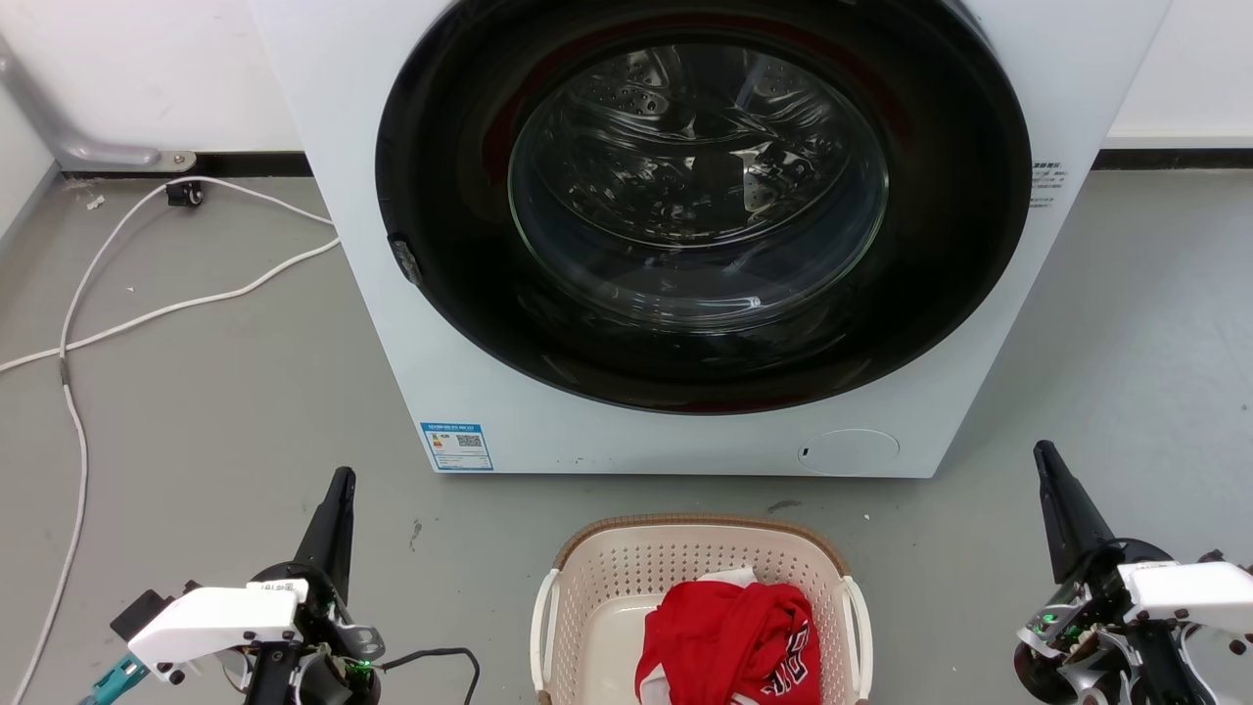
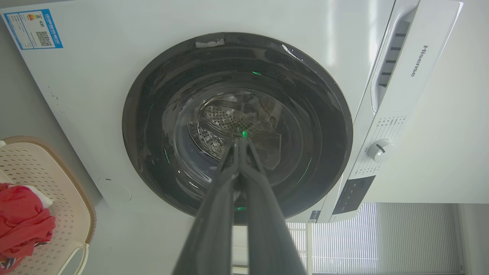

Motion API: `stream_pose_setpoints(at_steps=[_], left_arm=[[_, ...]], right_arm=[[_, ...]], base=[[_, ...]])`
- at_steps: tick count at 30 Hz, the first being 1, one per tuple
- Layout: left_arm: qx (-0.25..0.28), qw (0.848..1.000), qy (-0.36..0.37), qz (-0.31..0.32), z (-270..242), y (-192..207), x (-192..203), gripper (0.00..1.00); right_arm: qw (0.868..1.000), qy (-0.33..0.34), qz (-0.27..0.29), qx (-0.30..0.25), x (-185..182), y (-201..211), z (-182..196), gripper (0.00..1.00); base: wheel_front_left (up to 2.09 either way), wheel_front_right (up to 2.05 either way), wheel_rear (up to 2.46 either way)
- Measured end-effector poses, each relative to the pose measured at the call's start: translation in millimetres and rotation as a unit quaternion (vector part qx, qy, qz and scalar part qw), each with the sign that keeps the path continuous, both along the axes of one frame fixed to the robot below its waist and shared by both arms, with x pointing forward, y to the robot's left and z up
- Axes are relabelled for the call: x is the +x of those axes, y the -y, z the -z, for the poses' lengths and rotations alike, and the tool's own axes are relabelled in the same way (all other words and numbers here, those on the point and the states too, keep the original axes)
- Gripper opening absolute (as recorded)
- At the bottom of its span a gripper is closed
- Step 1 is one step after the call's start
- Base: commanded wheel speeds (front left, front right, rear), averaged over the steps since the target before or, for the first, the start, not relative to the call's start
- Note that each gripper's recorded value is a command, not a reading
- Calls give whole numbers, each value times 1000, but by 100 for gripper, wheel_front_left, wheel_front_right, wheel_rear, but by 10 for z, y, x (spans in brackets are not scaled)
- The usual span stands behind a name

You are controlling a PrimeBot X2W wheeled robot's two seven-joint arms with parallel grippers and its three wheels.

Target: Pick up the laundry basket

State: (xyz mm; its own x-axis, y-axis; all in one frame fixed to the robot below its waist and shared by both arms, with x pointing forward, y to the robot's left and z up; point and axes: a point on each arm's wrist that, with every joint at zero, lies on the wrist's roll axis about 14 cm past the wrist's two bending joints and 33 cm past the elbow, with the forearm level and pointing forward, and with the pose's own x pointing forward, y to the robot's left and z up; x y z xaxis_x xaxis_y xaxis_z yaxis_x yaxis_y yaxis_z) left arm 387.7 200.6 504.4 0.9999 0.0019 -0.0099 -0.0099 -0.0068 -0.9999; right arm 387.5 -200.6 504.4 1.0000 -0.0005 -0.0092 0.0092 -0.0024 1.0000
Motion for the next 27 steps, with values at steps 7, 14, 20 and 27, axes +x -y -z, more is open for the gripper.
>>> stream_pose_setpoints(at_steps=[7, 14, 20, 27], left_arm=[[0, 1000, 0, 1, 1, 2, 0, 0], [0, 1000, 0, 0, 1, 1, 0, 0], [2, 1000, 0, 0, 2, 0, 0, 0], [1, 1000, 0, 0, 2, -1, -1, 0]], right_arm=[[1000, 0, -1, 0, 0, -1, -1, 0], [1000, 0, -1, 0, 0, -1, 0, 0], [1000, 0, 0, 0, 0, -1, 0, 0], [1000, 0, 0, 0, 0, 0, 0, 0]], base=[[0, 0, 0], [0, 0, 0], [0, 0, 0], [0, 0, 0]])
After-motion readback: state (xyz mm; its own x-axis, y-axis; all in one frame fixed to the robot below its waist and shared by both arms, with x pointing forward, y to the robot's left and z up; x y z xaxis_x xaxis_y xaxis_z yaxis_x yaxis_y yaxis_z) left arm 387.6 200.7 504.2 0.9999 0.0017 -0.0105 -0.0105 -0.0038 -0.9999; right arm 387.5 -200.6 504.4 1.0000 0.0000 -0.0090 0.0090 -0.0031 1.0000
